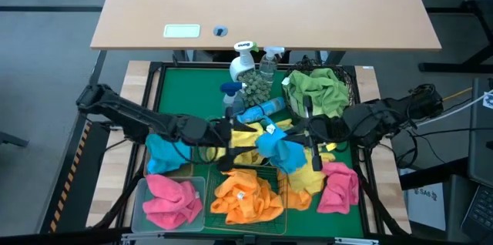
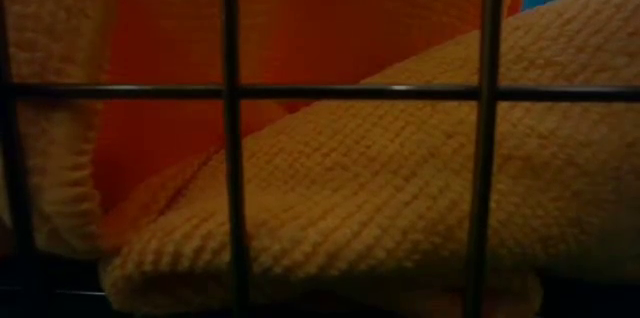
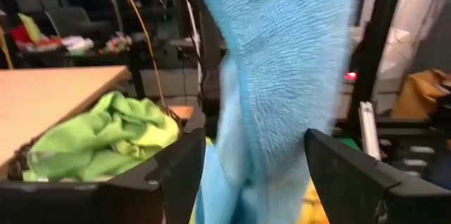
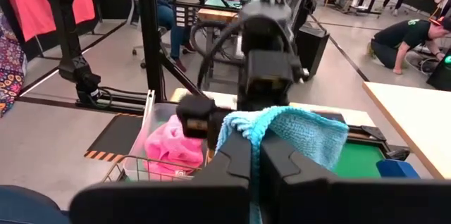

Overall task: Sort microfiber towel by color & place in baskets
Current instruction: Put the blue microfiber towel into the orange bin

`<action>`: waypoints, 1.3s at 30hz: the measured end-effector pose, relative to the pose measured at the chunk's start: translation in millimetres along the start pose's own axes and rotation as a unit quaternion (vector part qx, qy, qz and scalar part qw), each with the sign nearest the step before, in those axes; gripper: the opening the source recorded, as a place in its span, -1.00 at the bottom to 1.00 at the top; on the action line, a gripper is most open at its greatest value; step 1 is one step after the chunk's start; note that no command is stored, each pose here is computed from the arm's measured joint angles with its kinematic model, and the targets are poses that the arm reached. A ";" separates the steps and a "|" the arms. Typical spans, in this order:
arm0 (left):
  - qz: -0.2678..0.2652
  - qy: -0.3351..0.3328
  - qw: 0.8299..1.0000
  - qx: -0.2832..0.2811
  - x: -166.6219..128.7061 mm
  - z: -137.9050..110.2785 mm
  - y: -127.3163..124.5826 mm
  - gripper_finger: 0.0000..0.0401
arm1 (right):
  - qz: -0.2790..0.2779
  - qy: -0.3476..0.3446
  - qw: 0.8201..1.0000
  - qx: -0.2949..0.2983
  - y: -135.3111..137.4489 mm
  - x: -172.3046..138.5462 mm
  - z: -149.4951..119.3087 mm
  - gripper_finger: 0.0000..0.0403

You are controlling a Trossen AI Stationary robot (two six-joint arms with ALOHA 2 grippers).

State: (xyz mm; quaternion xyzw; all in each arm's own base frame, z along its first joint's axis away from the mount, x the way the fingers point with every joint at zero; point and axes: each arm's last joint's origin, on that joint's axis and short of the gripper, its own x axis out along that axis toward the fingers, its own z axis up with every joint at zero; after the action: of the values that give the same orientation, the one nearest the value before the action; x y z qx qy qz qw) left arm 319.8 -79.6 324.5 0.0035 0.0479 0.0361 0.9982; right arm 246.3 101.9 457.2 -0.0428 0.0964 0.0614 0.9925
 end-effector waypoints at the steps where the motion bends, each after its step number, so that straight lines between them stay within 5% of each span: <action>1: 0.003 -0.008 1.000 0.003 5.3 -2.4 0.1 0.18 | 0.000 0.000 1.000 0.000 0.0 0.0 0.0 -0.99; 9: -0.059 -0.052 0.997 -0.006 38.0 -22.7 -4.3 0.18 | -0.001 0.000 1.000 -0.001 0.0 0.1 0.0 -1.00; 16: -0.055 -0.089 0.994 -0.016 52.4 -31.8 -3.4 0.14 | -0.023 -0.014 1.000 -0.016 -0.4 2.9 2.3 -1.00; 30: -0.048 -0.101 0.994 -0.010 53.3 -29.7 1.1 -0.92 | -0.027 -0.008 0.999 -0.017 -0.6 2.9 1.2 -0.92; 39: -0.048 -0.099 0.994 -0.010 53.4 -30.1 1.0 -0.98 | -0.027 0.002 1.000 0.004 -0.9 1.8 -0.8 -0.58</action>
State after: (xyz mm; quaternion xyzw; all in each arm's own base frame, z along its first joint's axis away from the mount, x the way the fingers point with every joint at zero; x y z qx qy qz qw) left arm 369.8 -74.6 289.5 -0.0054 -0.0513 -0.0121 0.9986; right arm 248.0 101.1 456.1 -0.0418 0.0972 0.0339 0.9938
